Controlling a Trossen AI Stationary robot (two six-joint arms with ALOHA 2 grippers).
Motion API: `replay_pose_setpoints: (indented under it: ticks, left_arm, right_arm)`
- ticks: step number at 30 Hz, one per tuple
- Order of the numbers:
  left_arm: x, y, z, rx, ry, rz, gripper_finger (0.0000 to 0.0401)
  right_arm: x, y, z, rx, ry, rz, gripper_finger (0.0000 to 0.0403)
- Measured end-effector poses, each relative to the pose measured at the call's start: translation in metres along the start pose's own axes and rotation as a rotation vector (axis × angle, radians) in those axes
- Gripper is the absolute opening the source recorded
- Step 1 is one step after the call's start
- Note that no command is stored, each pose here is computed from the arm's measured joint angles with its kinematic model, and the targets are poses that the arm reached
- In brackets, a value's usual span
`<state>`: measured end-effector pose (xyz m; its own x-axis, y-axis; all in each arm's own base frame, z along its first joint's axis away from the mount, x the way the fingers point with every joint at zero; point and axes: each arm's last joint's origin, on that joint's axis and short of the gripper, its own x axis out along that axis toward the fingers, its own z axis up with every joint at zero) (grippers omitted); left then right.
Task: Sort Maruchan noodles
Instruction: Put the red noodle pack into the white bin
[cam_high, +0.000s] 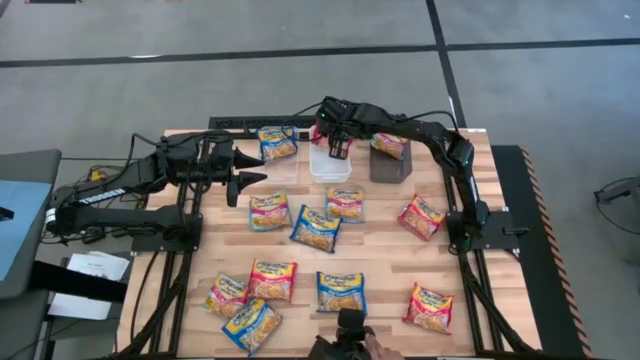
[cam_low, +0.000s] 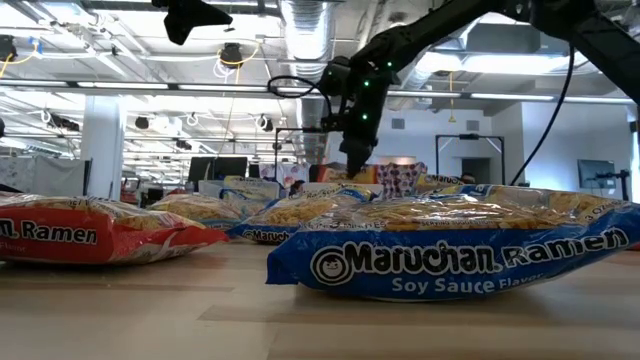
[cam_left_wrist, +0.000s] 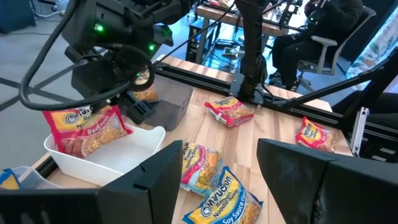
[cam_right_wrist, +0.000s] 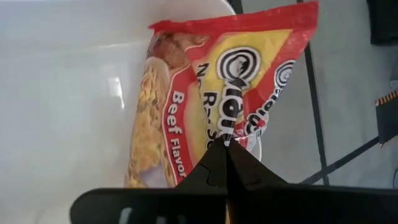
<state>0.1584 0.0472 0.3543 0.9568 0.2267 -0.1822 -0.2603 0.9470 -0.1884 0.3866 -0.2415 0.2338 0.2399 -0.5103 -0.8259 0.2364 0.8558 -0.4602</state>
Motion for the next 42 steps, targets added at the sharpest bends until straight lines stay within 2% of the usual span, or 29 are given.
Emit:
replay_pose_setpoints:
  ticks: [3,15,24,30,36,39,42]
  left_arm:
    - [0.0,0.0,0.0,0.0,0.0,0.0,0.0197]
    - [0.0,0.0,0.0,0.0,0.0,0.0,0.0196]
    - [0.0,0.0,0.0,-0.008,0.0,0.0,0.0196]
    - [0.0,0.0,0.0,-0.014,-0.001,0.0,0.0196]
    - [0.0,0.001,0.0,-0.016,-0.005,0.026,0.0196]
    - [0.0,0.001,0.0,-0.034,-0.007,0.036,0.0196]
    - [0.0,0.001,0.0,-0.034,-0.004,0.046,0.0196]
  right_arm:
    - [-0.001,0.001,0.002,0.001,-0.017,-0.005,0.0019]
    - [-0.002,0.001,0.004,-0.002,-0.031,-0.011,0.0116]
    - [-0.03,-0.005,0.012,0.007,0.006,-0.014,0.0128]
    - [-0.054,0.002,0.007,0.038,0.126,0.065,0.0127]
    - [-0.071,0.006,-0.012,0.1,0.254,0.279,0.0127]
    - [-0.085,0.002,-0.016,0.128,0.244,0.338,0.0127]
    - [-0.107,0.0,-0.019,0.135,0.204,0.351,0.0127]
